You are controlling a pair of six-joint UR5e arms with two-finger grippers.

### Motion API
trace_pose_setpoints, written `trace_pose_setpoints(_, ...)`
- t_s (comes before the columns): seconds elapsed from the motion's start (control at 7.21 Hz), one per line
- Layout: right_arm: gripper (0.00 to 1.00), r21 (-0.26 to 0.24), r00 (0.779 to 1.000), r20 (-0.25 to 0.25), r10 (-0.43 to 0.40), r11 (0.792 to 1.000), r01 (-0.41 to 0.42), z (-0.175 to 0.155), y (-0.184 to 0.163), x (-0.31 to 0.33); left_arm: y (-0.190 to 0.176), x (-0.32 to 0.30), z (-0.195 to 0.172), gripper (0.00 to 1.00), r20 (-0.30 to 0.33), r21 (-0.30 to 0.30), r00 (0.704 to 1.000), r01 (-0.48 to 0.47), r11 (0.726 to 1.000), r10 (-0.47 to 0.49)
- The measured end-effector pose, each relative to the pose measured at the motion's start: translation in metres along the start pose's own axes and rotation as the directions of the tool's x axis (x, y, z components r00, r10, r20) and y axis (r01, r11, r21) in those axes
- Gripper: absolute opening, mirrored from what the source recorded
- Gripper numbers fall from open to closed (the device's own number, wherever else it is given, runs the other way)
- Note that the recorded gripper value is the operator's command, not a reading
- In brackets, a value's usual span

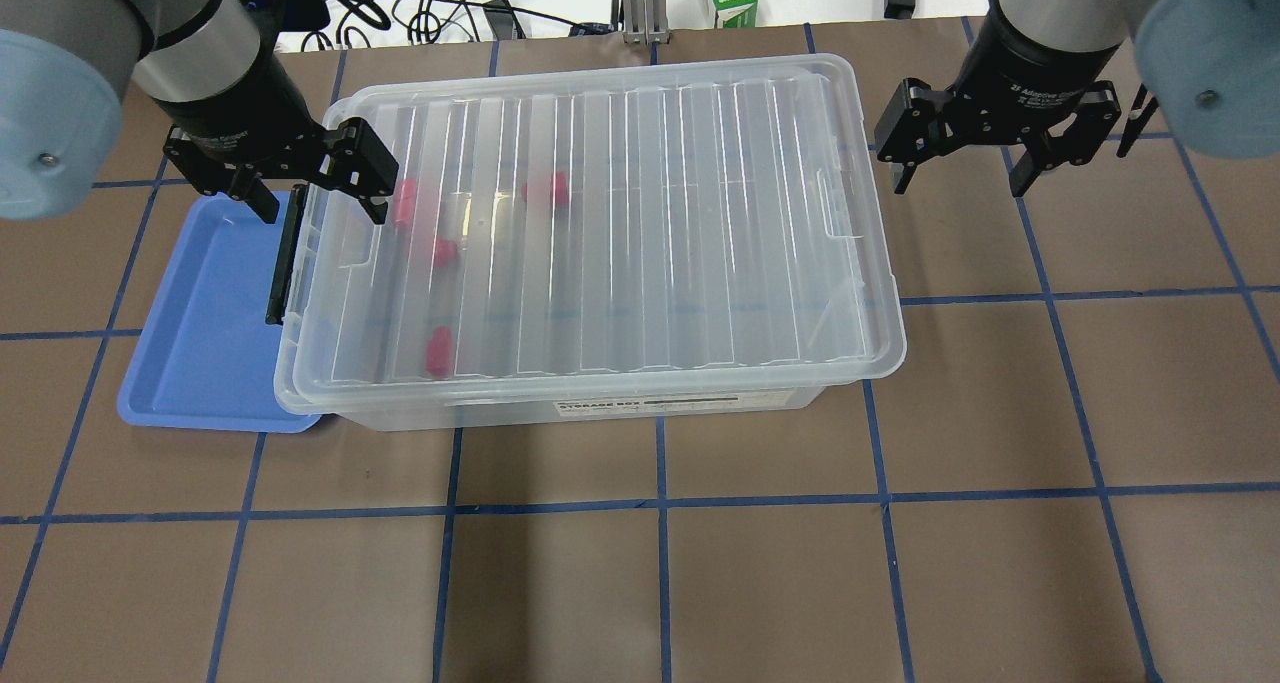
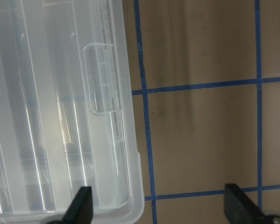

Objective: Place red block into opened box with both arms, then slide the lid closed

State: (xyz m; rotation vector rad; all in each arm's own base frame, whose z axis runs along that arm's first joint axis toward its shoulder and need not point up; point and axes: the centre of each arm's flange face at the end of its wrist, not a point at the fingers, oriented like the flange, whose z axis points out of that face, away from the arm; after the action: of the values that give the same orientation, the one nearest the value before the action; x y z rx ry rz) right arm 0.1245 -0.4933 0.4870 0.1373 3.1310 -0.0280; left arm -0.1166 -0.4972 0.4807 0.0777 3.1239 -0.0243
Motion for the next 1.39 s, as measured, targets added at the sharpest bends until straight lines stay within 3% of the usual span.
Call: trace_pose_setpoints(1.39,1.0,0.009,1.0,-0.006,0.0,1.0,0.0,0.0005,0.0094,0.0006,-0.0027,-0.0006,-0.0018,1.0,0.003,0.002,1.0,0.0,1.0,0.0)
